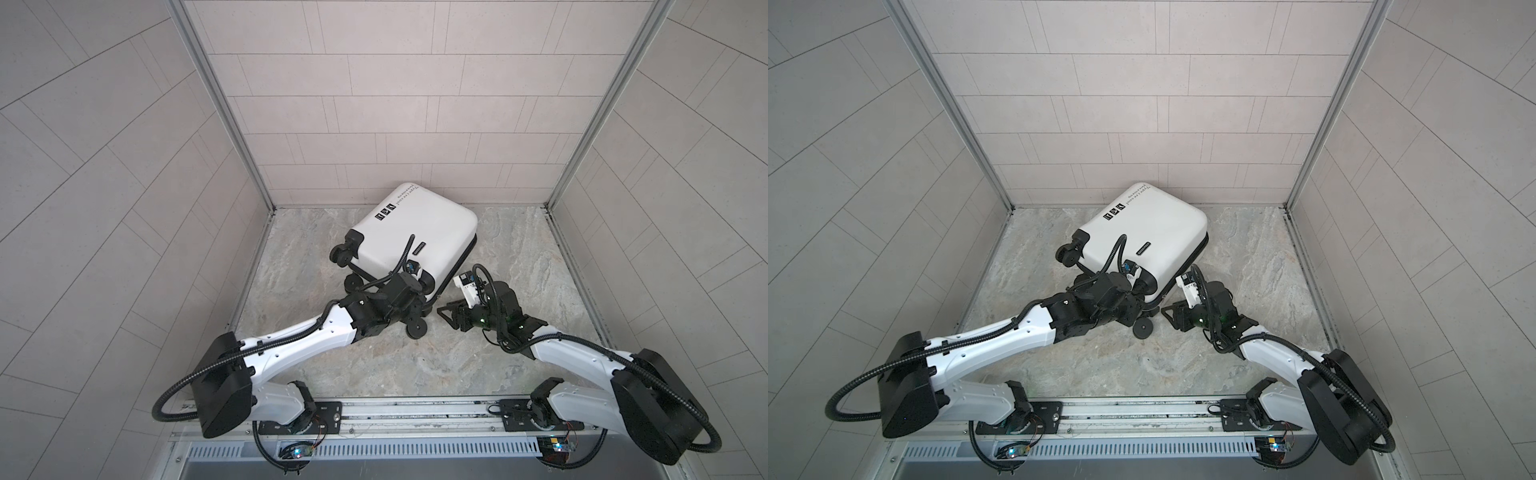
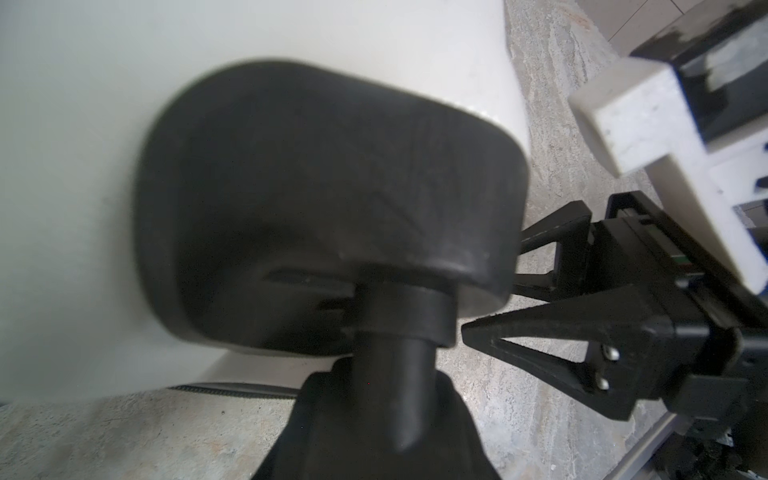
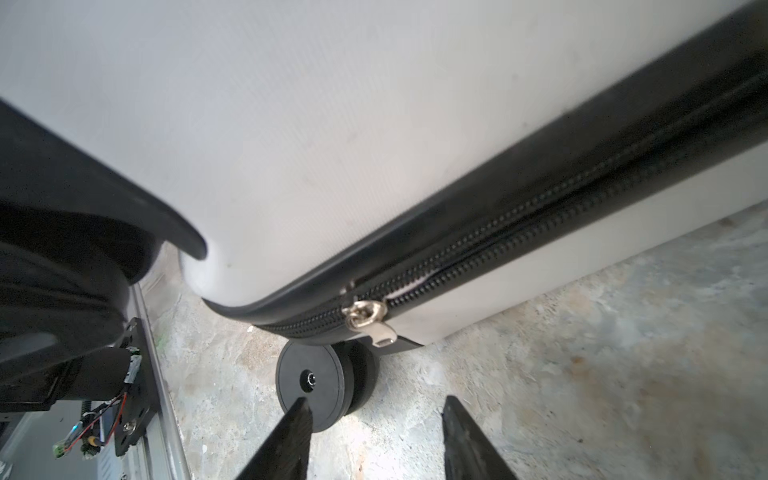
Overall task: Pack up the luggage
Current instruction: 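Grasp the metal zipper pull with the right gripper while left holds the wheel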
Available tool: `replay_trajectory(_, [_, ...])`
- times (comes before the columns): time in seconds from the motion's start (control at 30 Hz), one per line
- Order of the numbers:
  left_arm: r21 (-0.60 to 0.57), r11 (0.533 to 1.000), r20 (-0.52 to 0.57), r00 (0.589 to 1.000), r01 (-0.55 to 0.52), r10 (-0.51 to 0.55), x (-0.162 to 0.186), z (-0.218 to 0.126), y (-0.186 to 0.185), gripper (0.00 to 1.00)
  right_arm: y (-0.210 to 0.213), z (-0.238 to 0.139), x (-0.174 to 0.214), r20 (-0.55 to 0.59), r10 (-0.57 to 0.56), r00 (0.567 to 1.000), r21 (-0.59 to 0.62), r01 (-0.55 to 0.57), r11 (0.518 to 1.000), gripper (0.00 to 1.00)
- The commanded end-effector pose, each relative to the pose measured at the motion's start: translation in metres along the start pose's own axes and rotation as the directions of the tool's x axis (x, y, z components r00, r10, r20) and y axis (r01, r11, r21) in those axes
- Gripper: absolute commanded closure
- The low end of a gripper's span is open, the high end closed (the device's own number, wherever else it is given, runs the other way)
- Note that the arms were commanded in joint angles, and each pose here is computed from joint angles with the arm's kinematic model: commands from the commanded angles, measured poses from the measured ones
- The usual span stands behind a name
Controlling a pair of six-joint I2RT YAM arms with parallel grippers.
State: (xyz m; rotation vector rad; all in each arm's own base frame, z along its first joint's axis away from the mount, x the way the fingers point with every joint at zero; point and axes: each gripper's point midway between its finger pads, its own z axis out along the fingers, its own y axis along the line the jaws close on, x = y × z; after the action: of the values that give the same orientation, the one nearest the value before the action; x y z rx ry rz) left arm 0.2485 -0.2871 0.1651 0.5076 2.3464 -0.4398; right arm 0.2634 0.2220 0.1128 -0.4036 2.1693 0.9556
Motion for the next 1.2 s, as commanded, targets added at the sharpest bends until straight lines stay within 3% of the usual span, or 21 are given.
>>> replay_trajectory(0.0, [-0.049, 0.992, 0.115, 0.987, 0.114, -0.108, -0.037, -0.017, 0.012, 1.0, 0.018, 0.002, -0.023, 0.057, -0.053, 0.997, -0.073, 0.057, 0.996, 0.5])
replay_trajectory(0.7, [-0.038, 0.991, 0.097, 0.988, 0.127, -0.123, -0.037, -0.015, 0.008, 1.0, 0.014, 0.019, -0.032, 0.054, -0.063, 0.997, -0.107, 0.068, 0.992, 0.71])
replay_trajectory(1.17, [-0.042, 0.99, 0.095, 0.987, 0.137, -0.133, -0.038, -0.016, 0.009, 1.0, -0.005, 0.021, -0.039, 0.074, -0.022, 0.997, -0.048, 0.026, 0.999, 0.85])
